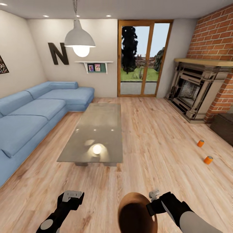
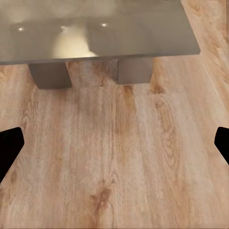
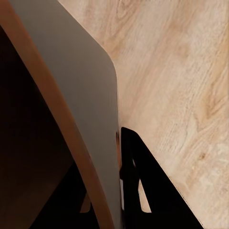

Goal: Put the three can of soda from the living room inside the tash can in the kitchen.

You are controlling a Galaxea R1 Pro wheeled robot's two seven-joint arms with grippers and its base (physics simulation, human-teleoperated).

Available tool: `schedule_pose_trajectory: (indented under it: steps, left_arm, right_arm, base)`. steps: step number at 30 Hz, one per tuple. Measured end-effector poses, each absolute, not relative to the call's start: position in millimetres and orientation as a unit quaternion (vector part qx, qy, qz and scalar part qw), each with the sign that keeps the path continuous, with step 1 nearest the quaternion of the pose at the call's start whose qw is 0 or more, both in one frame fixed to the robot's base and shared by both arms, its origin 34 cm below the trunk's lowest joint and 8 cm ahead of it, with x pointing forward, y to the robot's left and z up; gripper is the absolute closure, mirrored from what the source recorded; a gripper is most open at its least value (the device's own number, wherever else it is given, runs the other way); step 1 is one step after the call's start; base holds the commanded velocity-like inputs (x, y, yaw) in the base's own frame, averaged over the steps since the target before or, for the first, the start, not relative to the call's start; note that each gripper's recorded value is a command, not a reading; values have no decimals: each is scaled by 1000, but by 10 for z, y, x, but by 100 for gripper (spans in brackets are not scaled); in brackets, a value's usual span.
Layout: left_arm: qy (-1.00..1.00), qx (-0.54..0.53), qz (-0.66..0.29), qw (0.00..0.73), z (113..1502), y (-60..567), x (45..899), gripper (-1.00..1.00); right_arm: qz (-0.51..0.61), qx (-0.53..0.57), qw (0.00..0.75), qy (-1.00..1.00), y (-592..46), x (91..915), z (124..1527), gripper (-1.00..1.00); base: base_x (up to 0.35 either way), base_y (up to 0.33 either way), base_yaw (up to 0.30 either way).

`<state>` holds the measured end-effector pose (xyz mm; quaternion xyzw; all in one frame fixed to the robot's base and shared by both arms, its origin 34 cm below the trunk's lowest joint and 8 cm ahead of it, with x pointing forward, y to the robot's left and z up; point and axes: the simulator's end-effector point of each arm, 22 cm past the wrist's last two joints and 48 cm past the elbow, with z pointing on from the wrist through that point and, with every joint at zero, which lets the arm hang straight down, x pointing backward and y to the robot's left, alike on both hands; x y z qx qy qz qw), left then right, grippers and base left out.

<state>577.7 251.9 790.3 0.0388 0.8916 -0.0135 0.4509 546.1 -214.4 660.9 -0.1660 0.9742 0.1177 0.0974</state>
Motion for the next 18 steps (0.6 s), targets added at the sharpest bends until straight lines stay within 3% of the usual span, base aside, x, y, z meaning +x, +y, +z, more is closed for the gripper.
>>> schedule_pose_trajectory:
  steps: [18]
  left_arm:
    - [888, 39, -13, 457, 7980, 2520, 5801, -100]
  right_arm:
    - [116, -167, 107, 973, -2144, 5516, 6688, 100]
  base:
    - [-52, 318, -202]
